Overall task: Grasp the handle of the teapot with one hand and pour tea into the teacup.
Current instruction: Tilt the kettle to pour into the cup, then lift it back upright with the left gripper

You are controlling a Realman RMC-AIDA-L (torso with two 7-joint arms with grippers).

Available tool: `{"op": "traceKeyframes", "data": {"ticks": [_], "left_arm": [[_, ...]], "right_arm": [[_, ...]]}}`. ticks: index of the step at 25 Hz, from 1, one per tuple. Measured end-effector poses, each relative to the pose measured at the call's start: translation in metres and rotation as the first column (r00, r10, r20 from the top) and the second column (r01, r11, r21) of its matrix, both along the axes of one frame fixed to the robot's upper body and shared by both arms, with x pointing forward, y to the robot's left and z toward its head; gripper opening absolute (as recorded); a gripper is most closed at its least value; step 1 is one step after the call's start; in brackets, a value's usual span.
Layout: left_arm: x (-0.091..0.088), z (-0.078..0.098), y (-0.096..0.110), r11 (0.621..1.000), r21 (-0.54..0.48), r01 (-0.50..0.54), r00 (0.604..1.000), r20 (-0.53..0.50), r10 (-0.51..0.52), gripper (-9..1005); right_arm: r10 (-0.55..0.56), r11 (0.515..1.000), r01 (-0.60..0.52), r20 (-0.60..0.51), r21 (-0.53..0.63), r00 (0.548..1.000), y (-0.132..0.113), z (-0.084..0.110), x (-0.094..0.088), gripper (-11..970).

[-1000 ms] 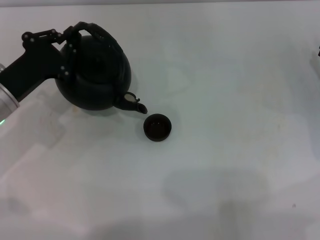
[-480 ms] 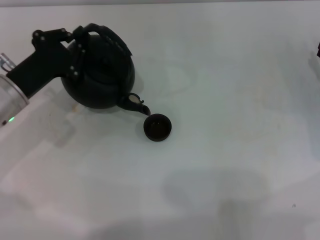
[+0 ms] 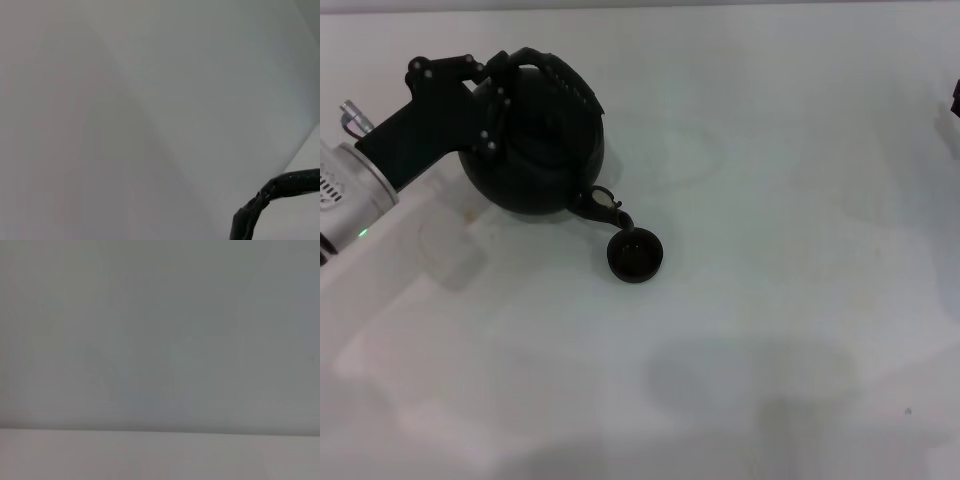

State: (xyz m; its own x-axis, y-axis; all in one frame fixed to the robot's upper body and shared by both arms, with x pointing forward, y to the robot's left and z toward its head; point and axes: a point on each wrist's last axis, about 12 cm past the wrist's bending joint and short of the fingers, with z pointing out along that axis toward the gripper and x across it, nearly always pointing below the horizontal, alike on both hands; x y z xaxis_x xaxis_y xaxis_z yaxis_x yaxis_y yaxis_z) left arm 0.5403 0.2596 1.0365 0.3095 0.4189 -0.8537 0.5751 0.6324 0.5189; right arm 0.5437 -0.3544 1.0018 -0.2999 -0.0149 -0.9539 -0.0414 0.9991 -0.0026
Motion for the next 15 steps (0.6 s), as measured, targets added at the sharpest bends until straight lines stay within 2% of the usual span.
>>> {"op": "traceKeyframes", "data": {"ticks": [15], "left_arm": [[0.003, 0.003, -0.011, 0.996, 0.064, 0.059, 0.996, 0.058, -0.062, 103]], "right_arm": [[-0.003, 1.000, 0.003, 0.003, 0.013, 1.000, 0.000, 0.001, 0.001, 845]]}}
